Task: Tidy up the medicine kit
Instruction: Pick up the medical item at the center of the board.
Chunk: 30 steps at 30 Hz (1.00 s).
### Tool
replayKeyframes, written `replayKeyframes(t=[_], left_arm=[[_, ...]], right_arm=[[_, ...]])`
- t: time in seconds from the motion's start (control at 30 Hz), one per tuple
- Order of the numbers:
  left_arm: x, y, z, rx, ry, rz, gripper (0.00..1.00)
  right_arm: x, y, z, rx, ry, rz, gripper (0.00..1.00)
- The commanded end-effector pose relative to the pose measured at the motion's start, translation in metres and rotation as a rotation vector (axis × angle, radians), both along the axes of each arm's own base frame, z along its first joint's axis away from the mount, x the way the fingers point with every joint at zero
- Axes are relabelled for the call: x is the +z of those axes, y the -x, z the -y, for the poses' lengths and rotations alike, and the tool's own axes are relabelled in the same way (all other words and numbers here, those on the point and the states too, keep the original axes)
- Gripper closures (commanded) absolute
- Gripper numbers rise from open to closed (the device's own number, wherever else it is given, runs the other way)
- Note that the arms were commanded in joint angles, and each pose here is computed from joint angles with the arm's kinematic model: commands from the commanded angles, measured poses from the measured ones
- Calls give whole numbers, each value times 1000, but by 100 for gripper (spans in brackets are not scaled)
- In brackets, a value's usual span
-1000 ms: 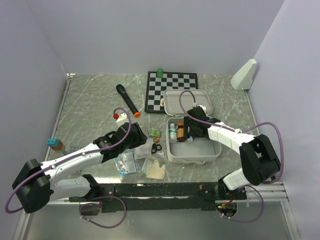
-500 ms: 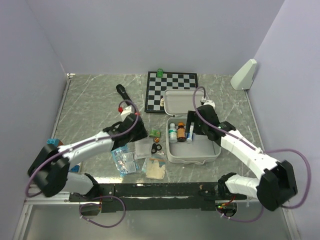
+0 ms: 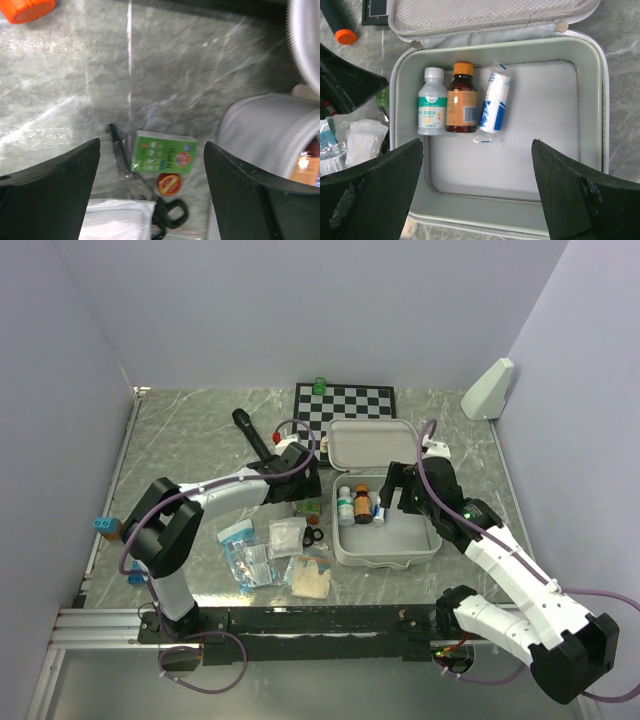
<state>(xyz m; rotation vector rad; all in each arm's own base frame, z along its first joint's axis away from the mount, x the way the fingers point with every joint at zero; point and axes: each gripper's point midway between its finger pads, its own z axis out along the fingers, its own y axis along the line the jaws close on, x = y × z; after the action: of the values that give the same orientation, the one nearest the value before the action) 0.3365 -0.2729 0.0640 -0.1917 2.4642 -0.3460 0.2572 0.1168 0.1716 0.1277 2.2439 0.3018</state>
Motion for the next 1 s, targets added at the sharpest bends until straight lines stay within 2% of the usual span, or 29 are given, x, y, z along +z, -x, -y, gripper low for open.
replayKeyframes(t=[0.0,0.1,0.33,0.5,0.83,0.97], left_arm=[[1,-2,1,-72,-54,11,15],[-8,-2,4,-105,-92,-5,20],[-11,-1,15,-158,-146,18,11],[-21,3,16,-173,-201,1,12],[-44,9,5,-172,-331,-37,28],[-36,7,6,-161,-312,-15,42]], right_arm=[[8,7,-1,18,-17,21,5],[7,9,-2,28,-29,24,5],[-7,19,-5,36,-62,-5,5],[-11,24,-4,36,-67,-15,5],[-9,24,-1,29,-58,-9,5],[-7,23,-1,27,-59,-8,5]])
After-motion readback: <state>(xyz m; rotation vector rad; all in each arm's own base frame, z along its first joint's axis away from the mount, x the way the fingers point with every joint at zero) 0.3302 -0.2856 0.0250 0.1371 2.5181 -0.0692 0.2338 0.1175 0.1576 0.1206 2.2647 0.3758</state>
